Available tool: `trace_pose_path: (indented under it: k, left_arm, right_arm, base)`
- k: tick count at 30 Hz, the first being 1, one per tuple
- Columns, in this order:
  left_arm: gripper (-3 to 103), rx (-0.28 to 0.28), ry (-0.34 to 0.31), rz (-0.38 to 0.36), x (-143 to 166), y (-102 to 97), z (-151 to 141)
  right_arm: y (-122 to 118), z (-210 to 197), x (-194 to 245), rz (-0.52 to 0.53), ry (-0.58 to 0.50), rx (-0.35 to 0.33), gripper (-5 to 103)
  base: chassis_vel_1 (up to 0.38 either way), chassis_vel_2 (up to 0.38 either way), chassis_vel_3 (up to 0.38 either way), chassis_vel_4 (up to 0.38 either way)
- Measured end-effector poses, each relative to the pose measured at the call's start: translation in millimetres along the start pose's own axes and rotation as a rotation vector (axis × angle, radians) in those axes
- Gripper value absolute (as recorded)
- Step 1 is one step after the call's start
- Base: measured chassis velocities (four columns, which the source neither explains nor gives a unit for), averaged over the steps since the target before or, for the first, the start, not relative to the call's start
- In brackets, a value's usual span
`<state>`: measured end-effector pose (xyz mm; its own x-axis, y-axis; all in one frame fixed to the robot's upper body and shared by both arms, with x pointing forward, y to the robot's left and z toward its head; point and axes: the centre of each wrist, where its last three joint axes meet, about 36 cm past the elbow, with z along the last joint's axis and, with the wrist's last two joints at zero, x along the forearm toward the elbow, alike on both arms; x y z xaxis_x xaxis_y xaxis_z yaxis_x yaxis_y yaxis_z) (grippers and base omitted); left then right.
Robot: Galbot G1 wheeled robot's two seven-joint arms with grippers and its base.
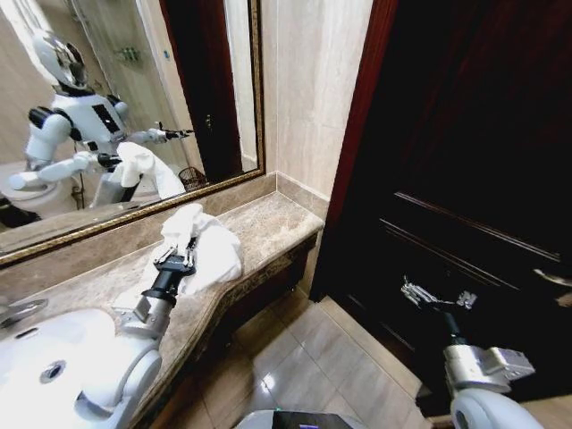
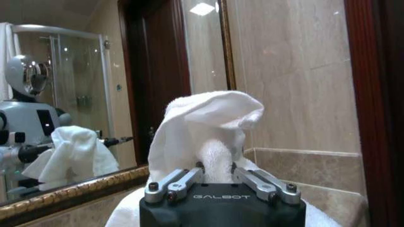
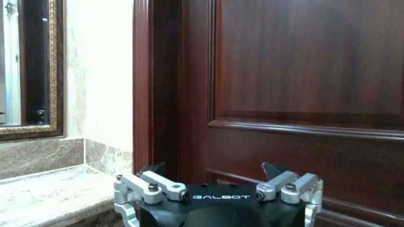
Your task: Discard the used towel into the hamper.
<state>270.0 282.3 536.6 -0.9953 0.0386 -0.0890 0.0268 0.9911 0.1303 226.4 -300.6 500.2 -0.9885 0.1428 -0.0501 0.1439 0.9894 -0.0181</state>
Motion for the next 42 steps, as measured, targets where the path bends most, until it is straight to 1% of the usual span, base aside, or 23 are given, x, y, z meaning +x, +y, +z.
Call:
trace_pose_path:
  k: [10, 16, 31, 42]
  left_arm:
    - [10, 0.010, -0.004, 0.007, 6.2, -2.3, 3.9]
    - [10, 0.005, -0.015, 0.016, 9.3, -3.9, 6.6]
    - [10, -0.001, -0.025, 0.014, 8.5, -3.9, 10.7]
    - [10, -0.007, -0.034, 0.041, 4.8, -3.2, 15.8]
  right_arm:
    - [-2.5, 3.2, -1.4, -0.006, 0.002, 0.004, 100]
    - [-4.4, 7.0, -1.0, -0.007, 0.003, 0.005, 100]
    - [-3.6, 9.3, -0.4, -0.003, 0.006, -0.001, 100]
    - [-3.0, 13.1, 0.2, 0.004, -0.013, -0.009, 100]
  base:
    - [0.128, -0.119, -0.122, 0.124]
    - [0.093, -0.131, -0.112, 0.128]
    - [0.117, -0.116, -0.119, 0.110]
    - [0.110, -0.109, -0.110, 0.108]
